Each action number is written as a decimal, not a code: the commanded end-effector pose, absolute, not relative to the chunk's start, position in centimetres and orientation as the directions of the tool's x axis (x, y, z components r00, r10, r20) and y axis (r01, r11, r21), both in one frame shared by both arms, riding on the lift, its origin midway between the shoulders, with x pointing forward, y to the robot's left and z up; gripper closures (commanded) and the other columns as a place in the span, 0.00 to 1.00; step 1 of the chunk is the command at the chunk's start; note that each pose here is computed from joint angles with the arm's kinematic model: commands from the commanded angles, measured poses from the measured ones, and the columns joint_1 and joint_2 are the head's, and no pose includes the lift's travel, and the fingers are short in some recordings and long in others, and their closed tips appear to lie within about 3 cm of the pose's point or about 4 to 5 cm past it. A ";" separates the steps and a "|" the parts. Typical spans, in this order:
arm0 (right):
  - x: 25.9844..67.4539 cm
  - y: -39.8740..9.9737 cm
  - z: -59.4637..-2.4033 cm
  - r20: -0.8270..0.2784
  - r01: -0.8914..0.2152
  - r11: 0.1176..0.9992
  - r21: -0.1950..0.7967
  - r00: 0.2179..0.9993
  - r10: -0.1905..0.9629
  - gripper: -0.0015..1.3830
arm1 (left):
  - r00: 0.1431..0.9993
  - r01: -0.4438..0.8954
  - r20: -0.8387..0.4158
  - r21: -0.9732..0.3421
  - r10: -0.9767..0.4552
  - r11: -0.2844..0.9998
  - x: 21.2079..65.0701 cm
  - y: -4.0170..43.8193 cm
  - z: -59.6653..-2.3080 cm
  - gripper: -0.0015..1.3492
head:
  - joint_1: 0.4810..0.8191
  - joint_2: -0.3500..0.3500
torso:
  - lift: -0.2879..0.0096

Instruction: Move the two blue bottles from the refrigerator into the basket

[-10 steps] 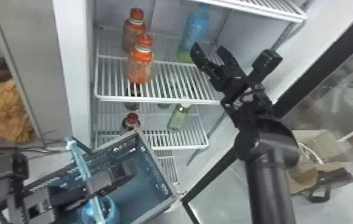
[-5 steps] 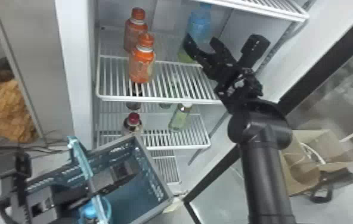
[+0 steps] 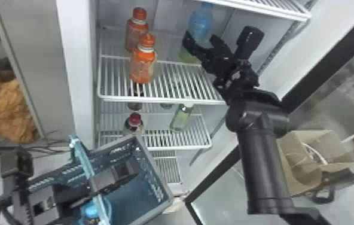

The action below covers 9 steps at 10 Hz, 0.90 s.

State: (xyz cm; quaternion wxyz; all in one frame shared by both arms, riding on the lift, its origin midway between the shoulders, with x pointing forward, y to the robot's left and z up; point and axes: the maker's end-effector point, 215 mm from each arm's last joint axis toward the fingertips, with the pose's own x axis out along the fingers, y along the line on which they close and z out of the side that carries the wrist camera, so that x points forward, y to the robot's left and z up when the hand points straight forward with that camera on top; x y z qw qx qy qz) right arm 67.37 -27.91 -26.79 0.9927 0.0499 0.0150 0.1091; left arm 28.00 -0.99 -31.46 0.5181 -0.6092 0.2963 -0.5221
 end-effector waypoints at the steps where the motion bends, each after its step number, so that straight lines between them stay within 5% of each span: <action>1: 68.4 -27.3 -27.3 -0.041 -0.225 0.970 0.094 0.972 0.230 0.14 | 0.278 0.182 0.329 -0.940 -0.902 -0.287 28.0 -0.9 -31.4 0.89 | 0.63 0.03 | 0.93; 3: 69.2 -26.6 -27.2 -0.048 -0.238 0.967 0.088 0.969 0.242 0.27 | 0.279 0.180 0.328 -0.941 -0.902 -0.287 28.0 -0.9 -31.5 0.89 | 0.63 0.05 | 0.93; 6: 68.7 -28.0 -28.2 -0.086 -0.194 0.980 0.037 0.977 0.197 0.94 | 0.278 0.180 0.329 -0.941 -0.903 -0.288 28.0 -0.9 -31.5 0.89 | 0.63 0.06 | 0.93; 9: 67.7 -29.2 -28.8 -0.098 -0.172 0.984 0.044 0.980 0.175 0.92 | 0.275 0.181 0.330 -0.940 -0.903 -0.289 27.9 -0.9 -31.4 0.89 | 0.63 0.03 | 0.93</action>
